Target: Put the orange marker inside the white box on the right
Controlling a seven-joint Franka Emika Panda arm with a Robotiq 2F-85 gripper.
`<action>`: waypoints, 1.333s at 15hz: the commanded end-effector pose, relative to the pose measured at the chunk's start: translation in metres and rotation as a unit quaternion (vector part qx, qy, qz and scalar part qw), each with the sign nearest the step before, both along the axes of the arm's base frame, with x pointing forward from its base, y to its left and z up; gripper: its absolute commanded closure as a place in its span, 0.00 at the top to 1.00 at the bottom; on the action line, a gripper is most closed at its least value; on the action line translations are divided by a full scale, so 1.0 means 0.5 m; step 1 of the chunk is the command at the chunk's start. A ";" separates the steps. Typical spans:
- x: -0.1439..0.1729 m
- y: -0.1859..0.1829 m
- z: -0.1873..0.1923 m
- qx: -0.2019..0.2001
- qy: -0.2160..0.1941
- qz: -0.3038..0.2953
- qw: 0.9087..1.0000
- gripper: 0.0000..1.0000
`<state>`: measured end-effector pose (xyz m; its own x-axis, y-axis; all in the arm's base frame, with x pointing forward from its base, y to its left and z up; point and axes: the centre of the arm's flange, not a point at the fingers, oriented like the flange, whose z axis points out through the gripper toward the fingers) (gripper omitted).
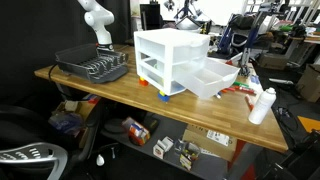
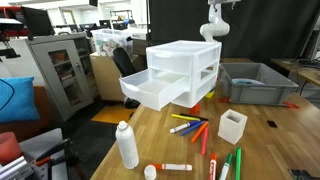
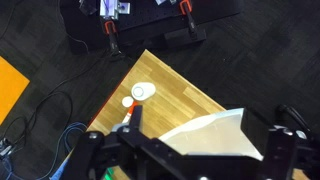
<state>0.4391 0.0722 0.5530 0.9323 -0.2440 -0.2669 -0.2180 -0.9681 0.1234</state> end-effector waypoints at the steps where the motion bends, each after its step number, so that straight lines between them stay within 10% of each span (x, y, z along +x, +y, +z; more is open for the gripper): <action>1: 0.000 0.000 0.000 0.000 0.000 0.000 1.000 1.00; 20: 0.021 -0.126 -0.145 0.014 -0.071 -0.068 0.995 1.00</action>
